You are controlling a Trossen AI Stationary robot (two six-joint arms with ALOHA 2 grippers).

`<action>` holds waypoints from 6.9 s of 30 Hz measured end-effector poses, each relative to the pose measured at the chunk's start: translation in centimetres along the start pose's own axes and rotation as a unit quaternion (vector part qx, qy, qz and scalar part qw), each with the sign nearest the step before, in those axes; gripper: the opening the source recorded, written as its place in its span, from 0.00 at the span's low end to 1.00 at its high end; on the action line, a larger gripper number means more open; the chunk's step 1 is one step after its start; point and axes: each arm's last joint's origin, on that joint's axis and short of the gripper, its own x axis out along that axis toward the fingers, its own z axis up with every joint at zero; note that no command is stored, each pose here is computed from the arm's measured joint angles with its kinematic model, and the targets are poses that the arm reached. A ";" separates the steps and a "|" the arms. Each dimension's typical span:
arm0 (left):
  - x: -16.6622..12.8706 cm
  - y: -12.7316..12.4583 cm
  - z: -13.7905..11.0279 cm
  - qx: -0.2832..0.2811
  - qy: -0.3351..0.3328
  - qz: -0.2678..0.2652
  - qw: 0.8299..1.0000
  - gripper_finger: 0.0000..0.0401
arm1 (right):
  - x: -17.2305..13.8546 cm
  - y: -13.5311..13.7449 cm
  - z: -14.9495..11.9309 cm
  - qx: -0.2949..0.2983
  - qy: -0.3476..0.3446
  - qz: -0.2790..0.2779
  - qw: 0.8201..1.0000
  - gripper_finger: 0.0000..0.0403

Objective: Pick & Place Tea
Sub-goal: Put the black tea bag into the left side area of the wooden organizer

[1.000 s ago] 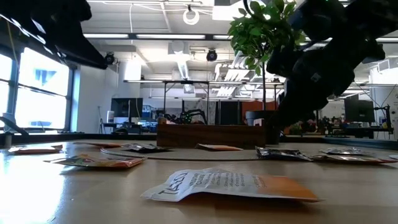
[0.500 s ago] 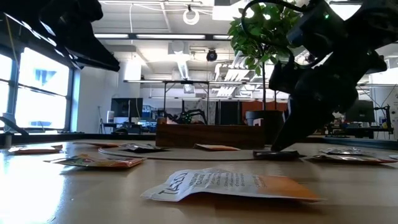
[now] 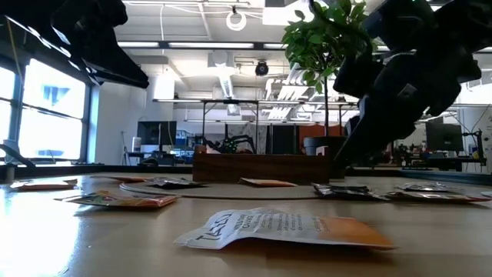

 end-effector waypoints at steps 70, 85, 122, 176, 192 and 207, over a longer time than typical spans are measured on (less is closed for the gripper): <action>10.5 -6.7 -2.1 -0.191 -0.055 -0.139 0.970 0.29 | 0.4 0.8 0.3 -0.130 -0.052 -0.016 0.990 0.00; 19.9 -8.9 -0.8 -0.175 0.066 -0.165 0.969 0.64 | 0.4 0.8 0.3 -0.148 -0.051 -0.017 0.987 0.00; 20.7 -8.3 -0.4 -0.085 0.086 -0.130 0.984 0.04 | 0.3 1.2 1.2 -0.177 -0.097 -0.014 0.979 0.00; 12.4 9.9 3.4 0.039 0.033 -0.001 0.999 0.00 | -3.3 -0.5 6.7 -0.247 -0.301 -0.191 0.901 0.39; 14.4 10.5 1.8 0.068 0.059 0.057 0.994 0.00 | -3.2 -0.4 6.7 -0.252 -0.301 -0.178 0.902 0.36; 14.3 10.7 1.7 0.042 0.064 0.104 0.992 0.36 | -3.2 -0.4 6.7 -0.251 -0.301 -0.177 0.902 0.36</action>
